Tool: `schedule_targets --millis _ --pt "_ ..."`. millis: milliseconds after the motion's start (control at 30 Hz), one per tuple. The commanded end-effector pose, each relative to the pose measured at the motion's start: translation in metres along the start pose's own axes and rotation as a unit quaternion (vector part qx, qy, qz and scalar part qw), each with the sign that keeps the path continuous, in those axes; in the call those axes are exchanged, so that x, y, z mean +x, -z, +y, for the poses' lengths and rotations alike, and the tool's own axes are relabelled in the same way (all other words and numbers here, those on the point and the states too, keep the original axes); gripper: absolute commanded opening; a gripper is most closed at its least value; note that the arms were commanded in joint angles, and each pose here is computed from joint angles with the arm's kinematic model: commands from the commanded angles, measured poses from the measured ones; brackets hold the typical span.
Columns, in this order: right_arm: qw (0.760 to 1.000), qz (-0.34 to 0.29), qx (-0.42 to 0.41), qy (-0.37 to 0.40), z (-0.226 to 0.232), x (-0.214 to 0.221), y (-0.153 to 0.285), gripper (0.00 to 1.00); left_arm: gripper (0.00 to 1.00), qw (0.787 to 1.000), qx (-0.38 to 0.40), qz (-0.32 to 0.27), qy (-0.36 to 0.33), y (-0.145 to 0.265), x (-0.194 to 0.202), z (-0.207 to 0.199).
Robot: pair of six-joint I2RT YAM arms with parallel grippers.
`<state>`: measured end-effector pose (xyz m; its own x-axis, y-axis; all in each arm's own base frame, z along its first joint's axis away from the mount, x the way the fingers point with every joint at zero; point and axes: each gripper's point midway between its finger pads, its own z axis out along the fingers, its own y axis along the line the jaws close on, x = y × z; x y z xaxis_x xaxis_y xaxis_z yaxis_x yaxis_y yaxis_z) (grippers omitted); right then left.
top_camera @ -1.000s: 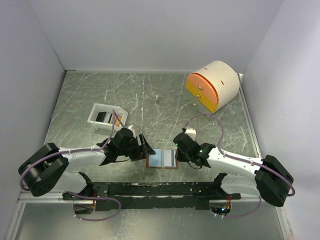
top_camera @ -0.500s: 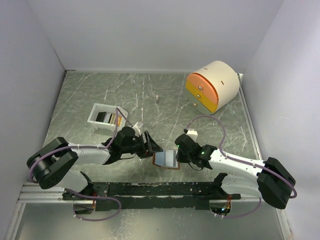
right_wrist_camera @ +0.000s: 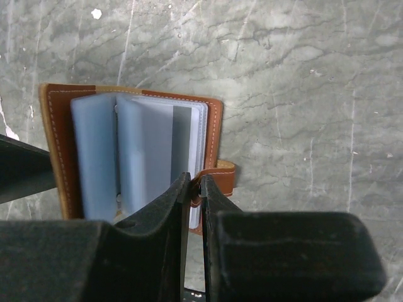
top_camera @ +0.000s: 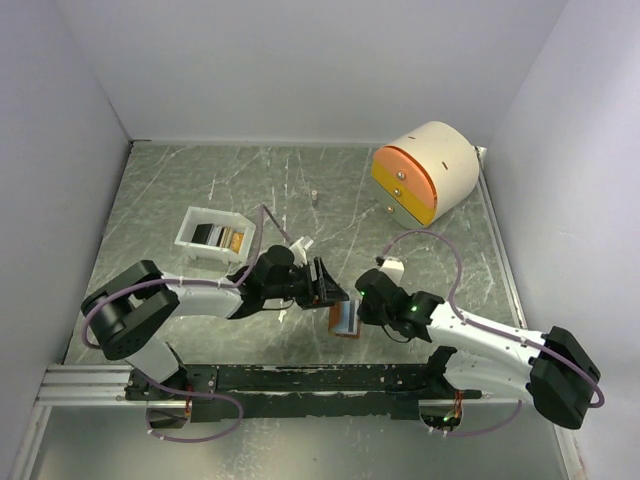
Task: Put the credit cards into the card holder
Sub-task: Close the card holder at the center of the board.
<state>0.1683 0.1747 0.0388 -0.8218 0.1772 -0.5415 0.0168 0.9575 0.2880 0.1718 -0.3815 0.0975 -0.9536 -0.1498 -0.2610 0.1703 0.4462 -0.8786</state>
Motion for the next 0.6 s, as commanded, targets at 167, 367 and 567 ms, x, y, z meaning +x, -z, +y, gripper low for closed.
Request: schedule_targets --millis 167,367,567 --pt "0.999 -0.029 0.023 -0.028 -0.016 -0.003 0.003 0.11 0.71 0.999 0.004 0.012 -0.044 -0.021 0.000 -0.006" --pt "0.999 -0.032 0.012 -0.031 -0.015 -0.002 0.001 0.11 0.71 0.998 -0.017 0.012 -0.057 -0.026 -0.002 0.002" --pt "0.999 -0.028 -0.040 -0.018 0.008 -0.003 -0.002 0.10 0.74 0.998 -0.022 0.012 -0.058 -0.029 -0.002 0.005"
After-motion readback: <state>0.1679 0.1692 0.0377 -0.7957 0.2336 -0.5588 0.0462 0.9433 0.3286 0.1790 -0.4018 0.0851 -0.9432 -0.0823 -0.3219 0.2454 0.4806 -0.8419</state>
